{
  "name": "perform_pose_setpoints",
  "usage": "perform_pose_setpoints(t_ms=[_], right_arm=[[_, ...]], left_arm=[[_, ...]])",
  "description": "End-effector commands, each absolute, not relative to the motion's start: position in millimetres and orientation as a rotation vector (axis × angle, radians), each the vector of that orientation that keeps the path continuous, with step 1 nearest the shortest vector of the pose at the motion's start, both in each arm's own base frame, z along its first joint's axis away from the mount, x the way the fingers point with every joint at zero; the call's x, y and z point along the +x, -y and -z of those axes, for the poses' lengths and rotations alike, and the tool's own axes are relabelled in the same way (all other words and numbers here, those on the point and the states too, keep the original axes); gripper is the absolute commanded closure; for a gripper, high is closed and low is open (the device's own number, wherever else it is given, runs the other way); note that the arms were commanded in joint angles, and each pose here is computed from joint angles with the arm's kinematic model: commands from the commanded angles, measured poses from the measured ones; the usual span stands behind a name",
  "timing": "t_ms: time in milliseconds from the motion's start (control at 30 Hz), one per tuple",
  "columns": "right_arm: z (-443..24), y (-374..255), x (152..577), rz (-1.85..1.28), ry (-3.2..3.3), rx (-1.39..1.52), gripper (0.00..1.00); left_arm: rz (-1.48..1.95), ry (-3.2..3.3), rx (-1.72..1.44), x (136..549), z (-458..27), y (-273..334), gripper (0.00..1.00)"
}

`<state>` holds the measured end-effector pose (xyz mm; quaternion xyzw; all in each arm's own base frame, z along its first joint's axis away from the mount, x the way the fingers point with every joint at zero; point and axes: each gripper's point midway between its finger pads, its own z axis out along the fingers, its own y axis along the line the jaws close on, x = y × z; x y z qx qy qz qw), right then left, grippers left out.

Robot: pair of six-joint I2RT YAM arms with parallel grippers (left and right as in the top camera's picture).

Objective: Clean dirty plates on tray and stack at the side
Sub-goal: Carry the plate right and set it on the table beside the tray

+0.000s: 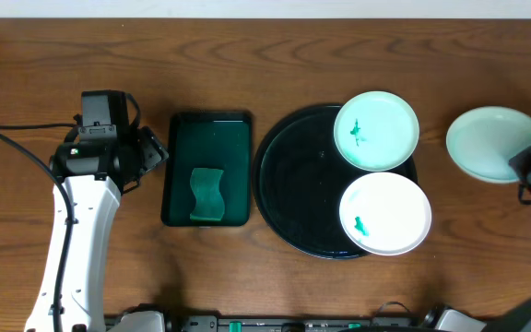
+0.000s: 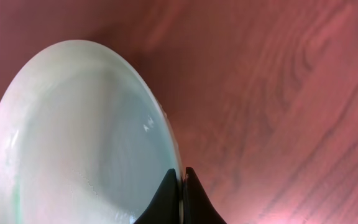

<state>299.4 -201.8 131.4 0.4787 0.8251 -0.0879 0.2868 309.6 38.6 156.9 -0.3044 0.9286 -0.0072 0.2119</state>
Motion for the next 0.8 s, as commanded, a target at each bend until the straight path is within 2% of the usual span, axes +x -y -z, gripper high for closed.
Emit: perform_pose_setpoints(t_ms=[0, 233, 467, 533, 667, 767], right_arm=[[-95.1, 209.0, 285.9, 0.322, -2.249, 1.381, 0.99], [-45.2, 205.4, 283.0, 0.325, -2.376, 1.427, 0.99], [-24.5, 196.3, 289.2, 0.258, -2.453, 1.393, 0.98], [-24.4, 193.5, 292.0, 0.234, -2.48, 1.347, 0.92], [-25.9, 180.7, 302.2, 0.122, -2.545, 1.225, 0.7], [-38.4, 172.7, 311.3, 0.041, -2.558, 1.184, 0.62]], left_arm=[[0.012, -2.572, -0.847, 310.1, -159.8, -41.1, 0.2], [0.012, -2.571, -0.847, 310.2, -159.9, -41.1, 0.2], [0.012, -2.571, -0.847, 310.2, -159.9, -41.1, 0.2], [0.012, -2.572, -0.847, 310.1, -159.8, -41.1, 0.2], [0.012, -2.572, -0.847, 310.1, -159.8, -41.1, 0.2], [0.012, -2.572, -0.847, 310.1, -159.8, -41.0, 0.2]])
